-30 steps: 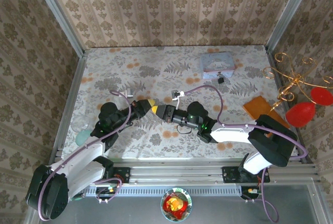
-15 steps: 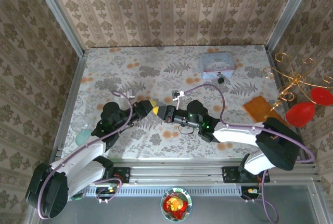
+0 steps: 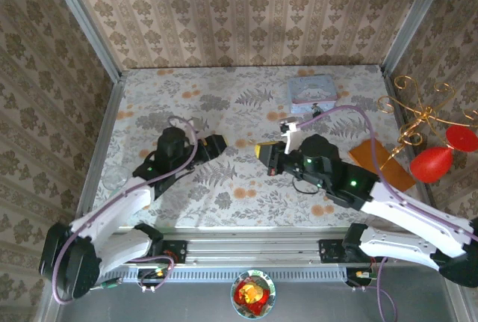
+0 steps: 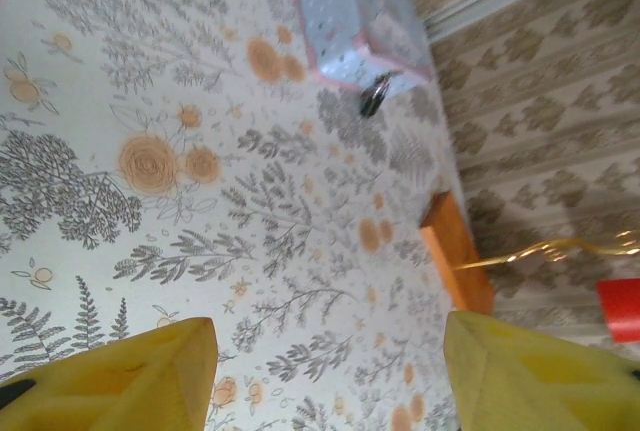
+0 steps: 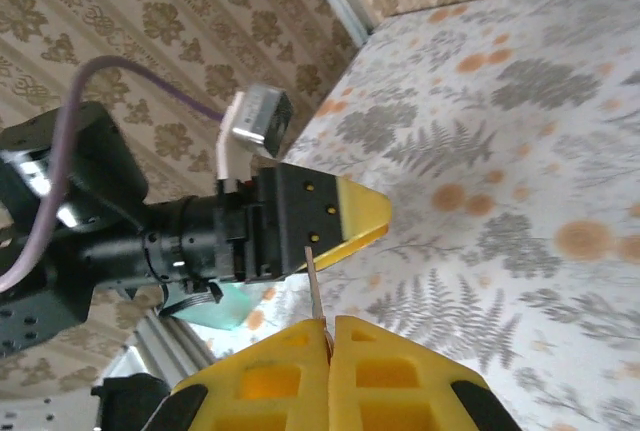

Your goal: Unlock the padlock with the key

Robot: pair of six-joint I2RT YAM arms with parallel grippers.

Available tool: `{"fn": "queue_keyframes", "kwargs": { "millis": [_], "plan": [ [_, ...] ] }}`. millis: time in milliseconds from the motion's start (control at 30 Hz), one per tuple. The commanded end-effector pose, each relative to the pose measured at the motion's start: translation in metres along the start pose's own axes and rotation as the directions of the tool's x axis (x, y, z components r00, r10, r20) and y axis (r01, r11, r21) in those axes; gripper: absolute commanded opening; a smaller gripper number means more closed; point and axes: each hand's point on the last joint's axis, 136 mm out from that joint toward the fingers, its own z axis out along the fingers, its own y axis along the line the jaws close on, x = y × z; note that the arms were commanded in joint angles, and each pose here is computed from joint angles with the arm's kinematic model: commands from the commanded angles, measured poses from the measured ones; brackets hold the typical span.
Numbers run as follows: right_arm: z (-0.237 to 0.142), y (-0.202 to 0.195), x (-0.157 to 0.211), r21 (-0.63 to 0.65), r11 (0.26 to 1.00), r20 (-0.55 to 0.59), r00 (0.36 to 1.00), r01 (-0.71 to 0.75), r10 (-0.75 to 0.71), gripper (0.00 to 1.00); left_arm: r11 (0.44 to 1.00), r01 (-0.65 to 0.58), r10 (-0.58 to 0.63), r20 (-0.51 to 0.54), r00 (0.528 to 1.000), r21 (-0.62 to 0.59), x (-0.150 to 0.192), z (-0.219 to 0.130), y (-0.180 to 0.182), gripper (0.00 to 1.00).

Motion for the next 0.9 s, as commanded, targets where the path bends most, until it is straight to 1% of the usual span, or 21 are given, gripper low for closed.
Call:
{"fn": "queue_keyframes", "kwargs": {
  "millis": [0, 167, 233, 333, 433, 533, 667, 767, 867],
  "plan": [
    [-0.035, -0.038, 0.004, 0.193, 0.970, -0.047, 0.989, 0.144, -0.138, 0.00, 0.994, -0.102, 0.103, 0.009, 0.995, -0.034, -0.006, 0.024, -0.016, 0.63],
    [-0.073, -0.059, 0.001, 0.279, 0.945, -0.029, 0.985, 0.171, -0.170, 0.00, 0.989, -0.150, 0.150, -0.044, 0.988, -0.004, 0.002, 0.089, -0.041, 0.63],
    [-0.087, -0.064, 0.000, 0.288, 0.943, -0.010, 0.985, 0.169, -0.174, 0.00, 0.985, -0.170, 0.171, -0.073, 0.983, 0.021, 0.007, 0.116, -0.051, 0.63],
    [-0.106, -0.070, -0.002, 0.294, 0.943, 0.027, 0.985, 0.155, -0.170, 0.00, 0.973, -0.231, 0.231, -0.136, 0.963, 0.016, 0.018, 0.159, -0.062, 0.62],
    [-0.118, -0.074, -0.001, 0.299, 0.944, 0.046, 0.986, 0.142, -0.163, 0.00, 0.971, -0.237, 0.241, -0.165, 0.956, 0.040, 0.028, 0.200, -0.071, 0.61],
    [-0.125, -0.079, 0.002, 0.305, 0.943, 0.052, 0.987, 0.131, -0.154, 0.00, 0.972, -0.223, 0.232, -0.162, 0.959, 0.070, 0.035, 0.238, -0.078, 0.61],
    [-0.131, -0.089, 0.009, 0.321, 0.942, 0.082, 0.989, 0.095, -0.127, 0.00, 0.981, -0.175, 0.185, -0.135, 0.973, 0.088, 0.038, 0.288, -0.076, 0.61],
    [-0.138, -0.093, 0.011, 0.311, 0.948, 0.108, 0.988, 0.071, -0.109, 0.00, 0.982, -0.173, 0.181, -0.114, 0.977, 0.077, 0.036, 0.316, -0.073, 0.59],
    [-0.144, -0.096, 0.015, 0.305, 0.950, 0.121, 0.988, 0.058, -0.100, 0.00, 0.979, -0.194, 0.200, -0.100, 0.975, 0.060, 0.034, 0.338, -0.071, 0.58]
  ]
}}
